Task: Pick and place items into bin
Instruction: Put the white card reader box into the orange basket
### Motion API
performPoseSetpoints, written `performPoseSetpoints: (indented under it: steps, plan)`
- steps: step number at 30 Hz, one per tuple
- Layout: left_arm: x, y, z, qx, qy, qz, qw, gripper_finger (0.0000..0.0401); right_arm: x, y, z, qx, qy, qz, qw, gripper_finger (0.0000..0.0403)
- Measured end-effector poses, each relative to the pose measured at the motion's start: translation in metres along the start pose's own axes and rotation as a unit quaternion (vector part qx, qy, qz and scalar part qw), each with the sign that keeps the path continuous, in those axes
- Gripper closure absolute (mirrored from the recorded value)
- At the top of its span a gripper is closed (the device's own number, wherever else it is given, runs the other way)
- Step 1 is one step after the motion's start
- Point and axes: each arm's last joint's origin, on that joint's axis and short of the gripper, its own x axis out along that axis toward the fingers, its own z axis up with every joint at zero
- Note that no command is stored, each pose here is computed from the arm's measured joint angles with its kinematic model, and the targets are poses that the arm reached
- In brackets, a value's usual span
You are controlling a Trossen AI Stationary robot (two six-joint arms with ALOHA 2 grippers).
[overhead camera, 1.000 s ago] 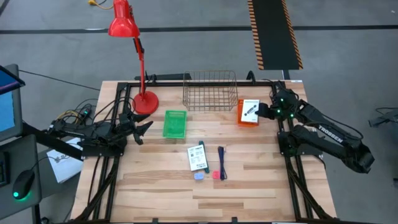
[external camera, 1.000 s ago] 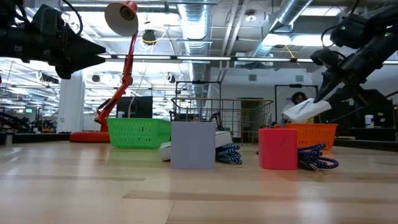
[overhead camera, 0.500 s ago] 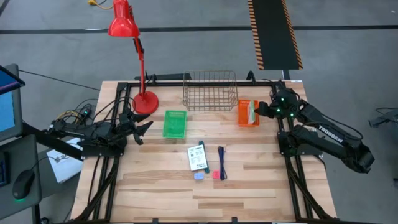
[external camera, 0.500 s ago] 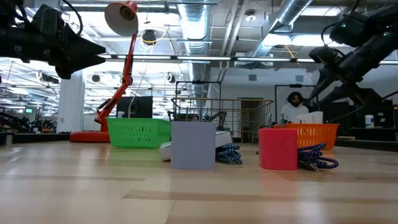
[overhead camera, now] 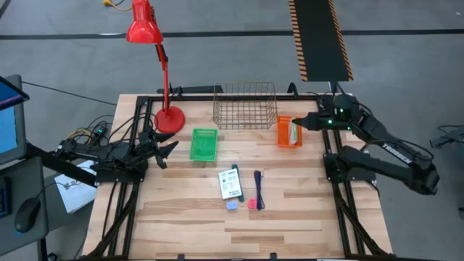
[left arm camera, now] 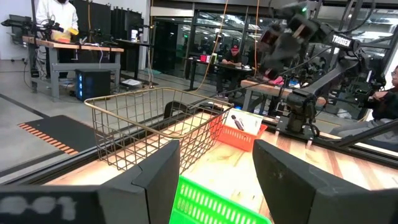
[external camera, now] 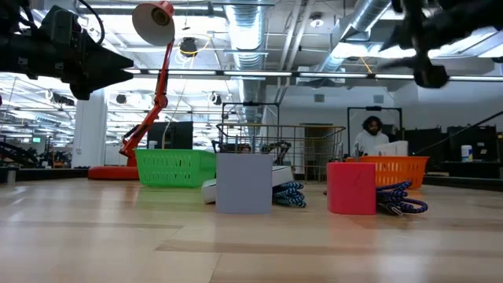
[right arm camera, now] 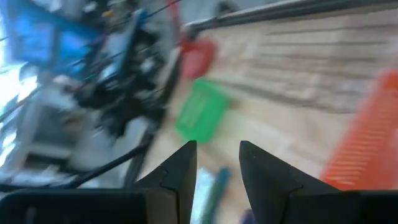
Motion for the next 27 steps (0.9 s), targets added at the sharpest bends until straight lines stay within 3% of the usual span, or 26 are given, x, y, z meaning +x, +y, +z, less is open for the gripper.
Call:
performPoseSetpoints:
  steps: [4,8,20,27]
  plan:
    - [0.000,0.000,0.000,0.000,0.000,0.000,1.000,0.0209,0.006,0.018,-0.009,-0.009,0.023,0.055,0.998,0.0286]
    - [0.000,0.000,0.000,0.000,0.000,0.000,1.000,0.0209,0.015,0.030,-0.022,-0.018,0.044,0.068,0.997,0.0286]
    - [0.000,0.000,0.000,0.001,0.000,0.000,1.000,0.0209,0.055,0.044,-0.065,-0.026,0.112,0.000,0.993,0.0286]
    - [0.000,0.000,0.000,0.091,0.000,0.006,0.996,0.0209,0.082,0.055,-0.083,-0.026,0.126,0.013,0.992,0.0286]
